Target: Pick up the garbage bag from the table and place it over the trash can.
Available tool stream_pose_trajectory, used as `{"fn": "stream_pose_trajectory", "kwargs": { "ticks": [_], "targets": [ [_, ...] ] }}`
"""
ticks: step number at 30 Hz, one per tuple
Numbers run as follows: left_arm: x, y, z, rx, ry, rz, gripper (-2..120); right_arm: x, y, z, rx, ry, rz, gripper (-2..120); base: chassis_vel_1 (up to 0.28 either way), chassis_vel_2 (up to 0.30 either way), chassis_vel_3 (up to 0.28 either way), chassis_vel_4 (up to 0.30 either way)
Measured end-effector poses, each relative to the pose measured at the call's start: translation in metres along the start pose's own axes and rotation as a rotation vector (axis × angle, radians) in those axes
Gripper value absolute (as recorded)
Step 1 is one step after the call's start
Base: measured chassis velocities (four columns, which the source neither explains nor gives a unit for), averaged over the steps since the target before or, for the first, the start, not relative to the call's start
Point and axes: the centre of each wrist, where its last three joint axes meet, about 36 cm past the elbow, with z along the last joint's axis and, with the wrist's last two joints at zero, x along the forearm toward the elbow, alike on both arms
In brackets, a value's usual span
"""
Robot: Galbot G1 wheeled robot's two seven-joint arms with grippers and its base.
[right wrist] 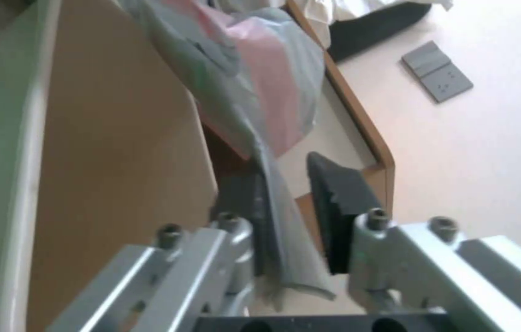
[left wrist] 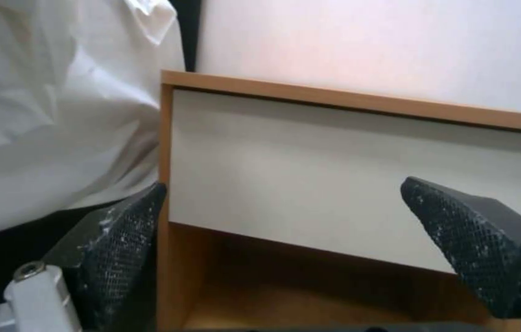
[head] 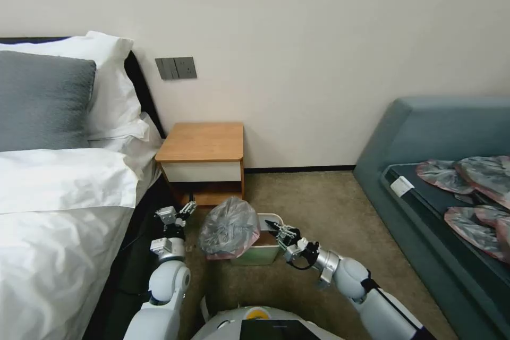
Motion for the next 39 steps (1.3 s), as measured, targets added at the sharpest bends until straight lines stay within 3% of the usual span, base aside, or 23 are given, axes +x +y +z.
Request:
{"fn": "stream_pose_trajectory", "kwargs": {
  "ticks": [1, 2, 7, 16, 20, 27, 39],
  "targets": [
    [0.000, 0.000, 0.000, 0.000, 0.000, 0.000, 98, 0.000, 0.000, 0.000, 0.000, 0.000, 0.000, 25, 0.000, 0.000, 0.000, 0.000],
    [-0.002, -0.004, 0.002, 0.001, 0.002, 0.004, 98, 0.008, -0.007, 0.001, -0.009, 0.001, -0.007, 37, 0.000, 0.000, 0.000, 0.000],
    [-0.004, -0.009, 0.004, 0.003, 0.005, 0.009, 98, 0.022, -0.019, 0.002, -0.018, -0.010, -0.027, 52, 0.000, 0.000, 0.000, 0.000],
    [-0.006, -0.011, 0.008, -0.017, 0.009, 0.019, 98, 0.006, -0.011, 0.003, -0.068, -0.008, -0.012, 86, 0.000, 0.000, 0.000, 0.000],
    [-0.005, -0.011, 0.009, -0.026, 0.011, 0.023, 98, 0.003, -0.018, 0.003, -0.073, 0.004, -0.044, 97, 0.000, 0.000, 0.000, 0.000],
    [-0.003, -0.013, 0.010, -0.032, 0.013, 0.026, 98, 0.007, -0.052, 0.000, -0.188, 0.046, -0.221, 100, 0.000, 0.000, 0.000, 0.000],
    [0.008, -0.009, 0.013, -0.064, 0.038, 0.084, 98, 0.014, -0.118, 0.001, -0.199, 0.131, -0.430, 100, 0.000, 0.000, 0.000, 0.000]
  ]
}}
